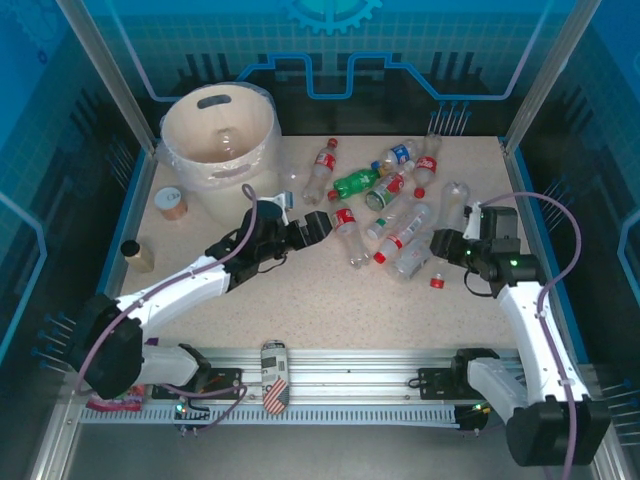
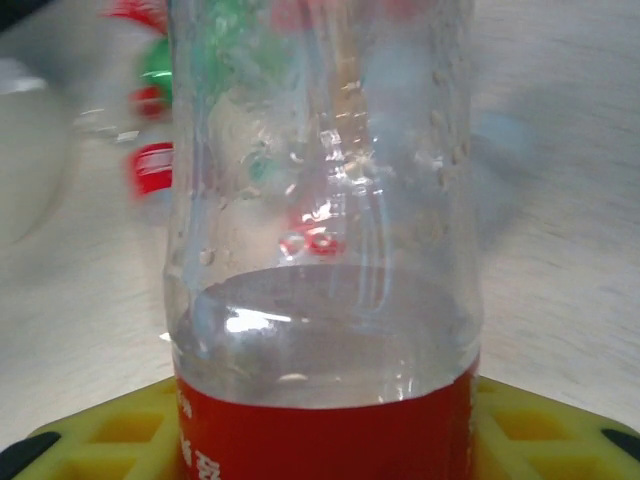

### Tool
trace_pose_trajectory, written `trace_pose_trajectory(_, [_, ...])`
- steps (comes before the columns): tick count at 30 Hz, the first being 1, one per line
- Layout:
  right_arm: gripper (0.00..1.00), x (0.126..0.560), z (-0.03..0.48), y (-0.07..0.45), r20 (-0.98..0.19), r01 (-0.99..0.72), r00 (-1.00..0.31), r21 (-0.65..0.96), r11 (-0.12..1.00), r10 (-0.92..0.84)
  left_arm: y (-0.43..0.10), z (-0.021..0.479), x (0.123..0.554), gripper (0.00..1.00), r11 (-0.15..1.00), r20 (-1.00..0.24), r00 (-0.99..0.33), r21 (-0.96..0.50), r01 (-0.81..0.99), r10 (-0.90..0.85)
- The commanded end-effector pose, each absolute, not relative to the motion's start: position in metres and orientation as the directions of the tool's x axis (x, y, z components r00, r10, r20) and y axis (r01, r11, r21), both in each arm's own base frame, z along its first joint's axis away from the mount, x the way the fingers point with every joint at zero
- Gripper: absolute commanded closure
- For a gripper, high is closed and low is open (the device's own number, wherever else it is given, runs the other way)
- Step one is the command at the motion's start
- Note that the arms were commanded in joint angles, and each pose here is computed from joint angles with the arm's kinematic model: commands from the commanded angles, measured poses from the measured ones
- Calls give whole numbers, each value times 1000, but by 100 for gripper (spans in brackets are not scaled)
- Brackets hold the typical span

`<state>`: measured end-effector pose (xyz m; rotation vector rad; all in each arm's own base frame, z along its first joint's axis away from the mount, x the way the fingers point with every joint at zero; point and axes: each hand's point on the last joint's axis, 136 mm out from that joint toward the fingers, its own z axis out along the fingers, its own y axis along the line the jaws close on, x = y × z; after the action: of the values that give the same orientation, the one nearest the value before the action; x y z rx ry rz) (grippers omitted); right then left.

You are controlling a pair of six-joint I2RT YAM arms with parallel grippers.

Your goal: Put the plastic bottles in the bin

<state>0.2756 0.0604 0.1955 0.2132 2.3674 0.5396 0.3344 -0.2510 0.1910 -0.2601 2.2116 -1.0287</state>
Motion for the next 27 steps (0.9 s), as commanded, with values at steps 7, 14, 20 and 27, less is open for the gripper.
trace_pose_trajectory(7, [57, 261, 203, 195, -619, -514, -774, 490, 703, -135, -292, 241, 342, 1, 410, -438, -775, -876, 255, -455])
trace_pose_trajectory(14, [59, 257, 203, 238, -632, -606, -747, 521, 600, -206, -298, 226, 351, 1, 363, -404, -777, -900, 242, -482])
trace_pose_trajectory(20, [60, 257, 197, 253, -609, -605, -764, 565, 560, -211, -323, 221, 355, 1, 280, -353, -820, -928, 246, -451])
trace_pose_trajectory(27, [59, 260, 186, 254, -585, -582, -784, 575, 575, -208, -325, 209, 358, 37, 283, -335, -824, -933, 223, -457])
